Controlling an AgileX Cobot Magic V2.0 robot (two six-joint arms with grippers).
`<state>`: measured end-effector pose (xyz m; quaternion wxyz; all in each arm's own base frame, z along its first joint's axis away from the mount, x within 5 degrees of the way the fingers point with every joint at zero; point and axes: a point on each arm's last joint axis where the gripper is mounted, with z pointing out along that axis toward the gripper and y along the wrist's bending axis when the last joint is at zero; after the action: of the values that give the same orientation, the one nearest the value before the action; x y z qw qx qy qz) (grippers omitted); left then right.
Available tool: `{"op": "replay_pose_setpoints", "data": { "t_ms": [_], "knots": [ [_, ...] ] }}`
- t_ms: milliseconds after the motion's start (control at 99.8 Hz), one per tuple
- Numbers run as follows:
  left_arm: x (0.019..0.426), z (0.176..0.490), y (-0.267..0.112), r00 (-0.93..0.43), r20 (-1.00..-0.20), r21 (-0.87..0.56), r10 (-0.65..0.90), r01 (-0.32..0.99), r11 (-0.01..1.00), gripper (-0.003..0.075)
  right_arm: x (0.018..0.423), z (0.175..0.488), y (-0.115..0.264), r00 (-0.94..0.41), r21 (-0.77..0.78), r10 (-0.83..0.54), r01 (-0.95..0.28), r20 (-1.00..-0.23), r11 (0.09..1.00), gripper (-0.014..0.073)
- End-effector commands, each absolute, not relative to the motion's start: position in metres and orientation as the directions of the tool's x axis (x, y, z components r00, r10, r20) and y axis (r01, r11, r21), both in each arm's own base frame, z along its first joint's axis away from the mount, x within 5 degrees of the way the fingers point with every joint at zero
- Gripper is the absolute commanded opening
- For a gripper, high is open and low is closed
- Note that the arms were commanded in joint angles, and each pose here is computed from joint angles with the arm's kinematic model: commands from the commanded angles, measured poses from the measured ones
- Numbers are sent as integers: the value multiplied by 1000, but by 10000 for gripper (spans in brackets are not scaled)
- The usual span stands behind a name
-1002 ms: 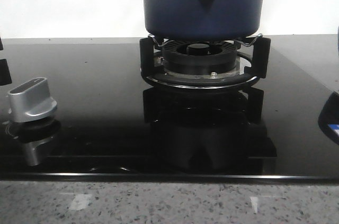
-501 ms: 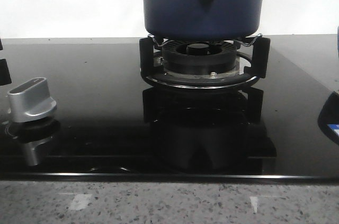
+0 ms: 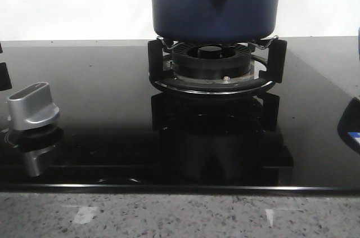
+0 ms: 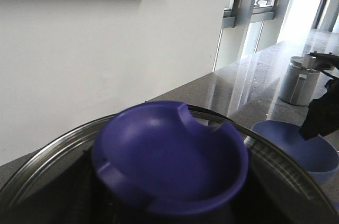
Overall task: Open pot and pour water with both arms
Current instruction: 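Lower the right gripper onto the blue bowl rim and grasp it, then lift the blue bowl with the right gripper toward the pot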
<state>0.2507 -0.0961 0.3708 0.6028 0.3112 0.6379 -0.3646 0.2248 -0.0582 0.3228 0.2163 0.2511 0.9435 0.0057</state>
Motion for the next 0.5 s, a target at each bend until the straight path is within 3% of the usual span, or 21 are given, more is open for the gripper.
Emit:
{"op": "replay_pose_setpoints", "data": {
  "t_ms": [0, 491],
  "knots": [
    [240, 399, -99, -27, -983, -116, -183, 860, 497, 253, 226, 331, -62, -750, 119, 465, 468, -471, 875, 382],
    [239, 399, -102, -30, -981, -121, -190, 865, 488, 253, 224, 300, -58, -755, 154, 493, 476, -433, 866, 377]
  ]
}}
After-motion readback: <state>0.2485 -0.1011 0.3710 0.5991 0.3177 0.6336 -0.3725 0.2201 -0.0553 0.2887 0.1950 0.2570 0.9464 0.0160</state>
